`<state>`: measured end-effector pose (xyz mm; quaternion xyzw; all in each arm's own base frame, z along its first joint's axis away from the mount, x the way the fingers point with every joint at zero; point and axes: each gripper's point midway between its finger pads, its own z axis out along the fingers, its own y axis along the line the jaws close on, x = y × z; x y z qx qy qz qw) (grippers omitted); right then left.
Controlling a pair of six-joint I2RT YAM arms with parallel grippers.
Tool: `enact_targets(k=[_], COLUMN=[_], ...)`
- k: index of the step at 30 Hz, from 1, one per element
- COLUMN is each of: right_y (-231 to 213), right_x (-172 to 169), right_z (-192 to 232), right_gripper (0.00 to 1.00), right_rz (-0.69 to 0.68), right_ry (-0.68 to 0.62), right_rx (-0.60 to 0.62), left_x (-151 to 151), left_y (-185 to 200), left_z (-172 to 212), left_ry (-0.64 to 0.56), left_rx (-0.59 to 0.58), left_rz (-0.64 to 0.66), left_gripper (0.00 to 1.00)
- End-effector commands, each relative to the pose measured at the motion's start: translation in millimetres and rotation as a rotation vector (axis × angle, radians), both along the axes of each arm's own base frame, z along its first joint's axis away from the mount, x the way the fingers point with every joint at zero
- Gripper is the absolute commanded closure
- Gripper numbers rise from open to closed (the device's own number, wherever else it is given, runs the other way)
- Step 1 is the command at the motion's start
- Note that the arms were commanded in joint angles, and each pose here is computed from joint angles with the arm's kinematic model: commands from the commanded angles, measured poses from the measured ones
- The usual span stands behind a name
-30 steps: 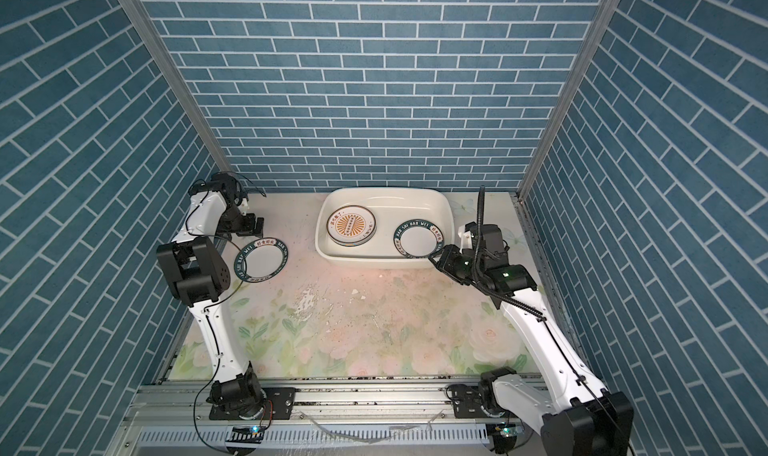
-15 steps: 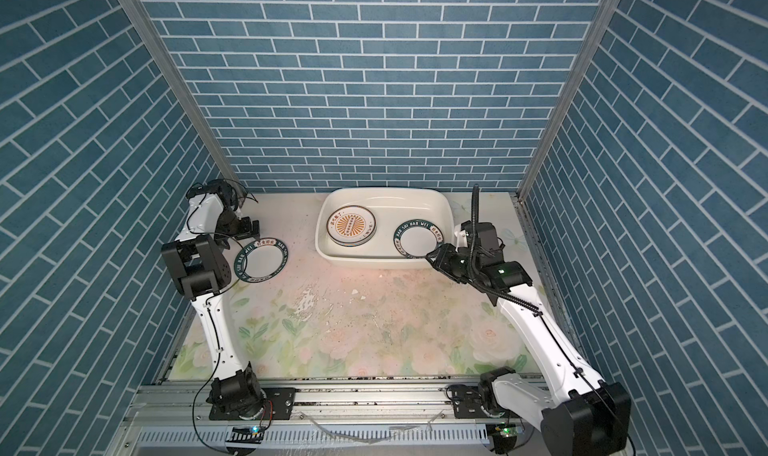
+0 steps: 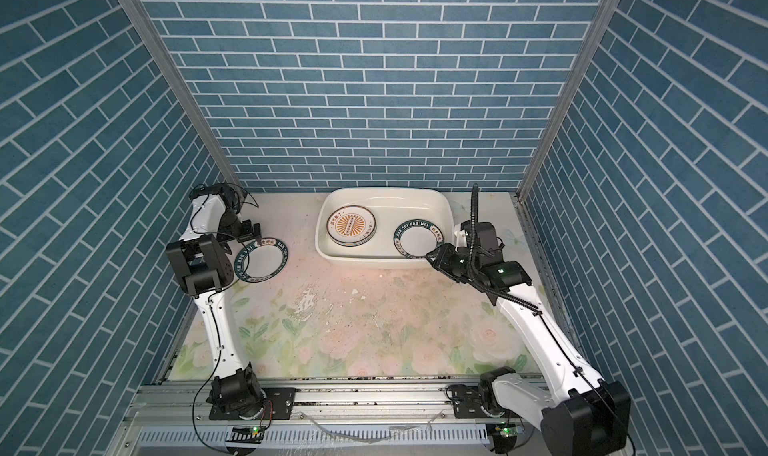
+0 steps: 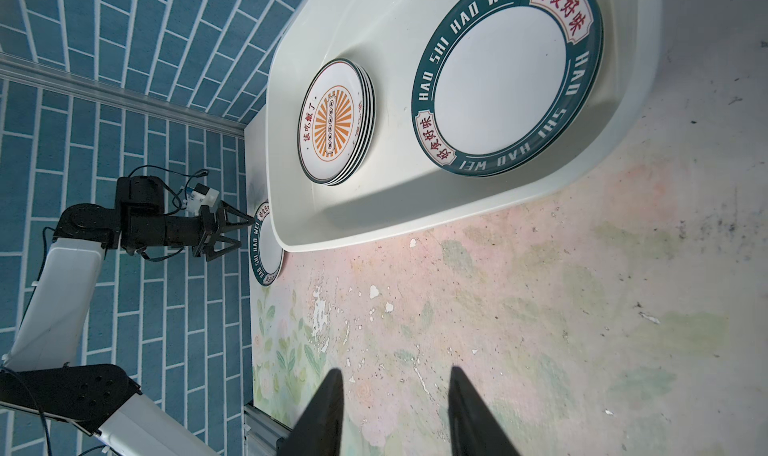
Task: Place the plates into the plastic bin on the countertop
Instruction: 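Lower the left gripper onto the green-rimmed plate's rim on the table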
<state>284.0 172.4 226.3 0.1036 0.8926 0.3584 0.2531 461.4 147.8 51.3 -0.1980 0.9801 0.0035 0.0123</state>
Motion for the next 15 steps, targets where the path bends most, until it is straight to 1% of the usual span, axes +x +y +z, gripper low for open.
enact_targets(k=[1,6,15], right_y=[1,0,-1], right_x=[2,1,-1], right_z=[6,4,5], right_gripper=[0.58,0.58,0.58], right_rz=[-0.012,-0.017,-0.019], right_ry=[-0.019,-0.015,-0.019], right_rx=[0.008,0.009,0.010], left_x=[-6,-7,-8], left_y=[7,12,4], left_z=[0,-3,-12], left_ry=[0.028,0.036,0.053], left_rx=[0.024,0.050,0.004], left_rz=[0.025,0.044,0.051], left_gripper=[0.00,0.00,0.00])
